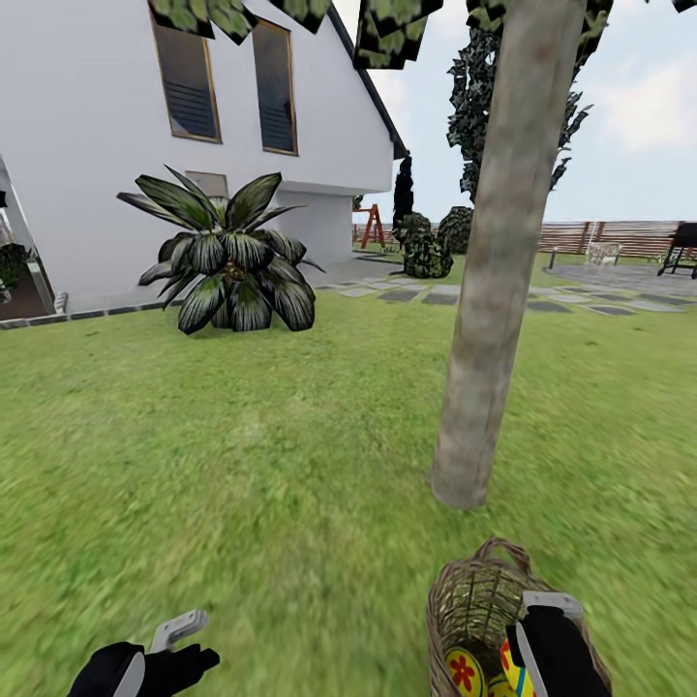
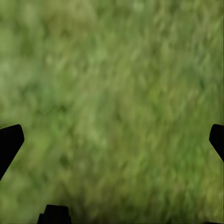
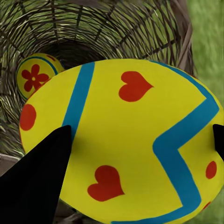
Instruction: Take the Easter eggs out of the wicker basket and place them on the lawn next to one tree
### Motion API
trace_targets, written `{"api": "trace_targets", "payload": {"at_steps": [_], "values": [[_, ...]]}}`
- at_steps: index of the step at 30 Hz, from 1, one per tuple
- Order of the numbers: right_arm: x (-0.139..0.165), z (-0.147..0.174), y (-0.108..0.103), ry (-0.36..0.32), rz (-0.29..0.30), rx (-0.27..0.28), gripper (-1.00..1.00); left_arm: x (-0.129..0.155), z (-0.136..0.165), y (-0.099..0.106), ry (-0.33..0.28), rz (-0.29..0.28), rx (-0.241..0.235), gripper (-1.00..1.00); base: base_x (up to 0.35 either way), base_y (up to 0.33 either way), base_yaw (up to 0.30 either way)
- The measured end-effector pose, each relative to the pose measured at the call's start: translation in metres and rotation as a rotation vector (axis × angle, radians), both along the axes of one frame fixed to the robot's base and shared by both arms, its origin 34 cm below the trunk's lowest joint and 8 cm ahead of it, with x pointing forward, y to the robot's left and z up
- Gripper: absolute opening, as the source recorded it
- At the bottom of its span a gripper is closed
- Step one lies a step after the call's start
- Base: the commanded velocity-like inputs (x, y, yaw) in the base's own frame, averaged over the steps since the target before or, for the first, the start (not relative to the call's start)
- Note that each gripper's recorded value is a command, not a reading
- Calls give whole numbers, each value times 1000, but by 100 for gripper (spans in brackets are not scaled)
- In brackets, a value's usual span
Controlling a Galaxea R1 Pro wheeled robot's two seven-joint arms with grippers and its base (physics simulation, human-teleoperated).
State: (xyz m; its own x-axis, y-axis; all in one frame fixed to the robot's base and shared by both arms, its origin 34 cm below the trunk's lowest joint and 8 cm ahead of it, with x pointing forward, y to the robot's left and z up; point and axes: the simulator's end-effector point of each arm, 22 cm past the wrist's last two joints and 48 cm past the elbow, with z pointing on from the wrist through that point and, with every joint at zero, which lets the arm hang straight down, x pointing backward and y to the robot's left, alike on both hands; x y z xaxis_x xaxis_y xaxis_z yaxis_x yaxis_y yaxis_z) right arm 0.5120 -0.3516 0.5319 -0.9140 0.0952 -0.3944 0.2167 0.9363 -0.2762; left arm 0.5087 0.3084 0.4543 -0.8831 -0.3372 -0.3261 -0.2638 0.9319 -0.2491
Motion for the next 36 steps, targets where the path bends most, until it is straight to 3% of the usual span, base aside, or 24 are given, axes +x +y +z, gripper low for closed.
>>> {"api": "trace_targets", "payload": {"at_steps": [8, 26, 29, 31, 32, 36], "values": [[3, 16, 1, 0, 1, 1, -100, 3, 16, 0, 0, 0, 0, 100, 0, 0, -17], [3, 17, 0, -2, -1, 3, -100, 4, 17, 0, -3, 2, -1, 100, 0, 0, -288], [5, 21, -20, -14, 0, 13, -100, 4, 17, 0, -3, 2, -1, 100, 0, 0, -232], [13, 23, -33, -43, 47, 116, -100, 3, 17, 0, -3, 2, -1, 100, 0, 0, -59], [15, 26, -41, -56, 63, 141, -100, 3, 17, 0, -2, 2, 0, 100, 0, 0, -16], [36, 50, -83, -212, 34, 143, -100, 3, 16, -4, 0, 0, -6, 100, 0, 0, -4]]}}
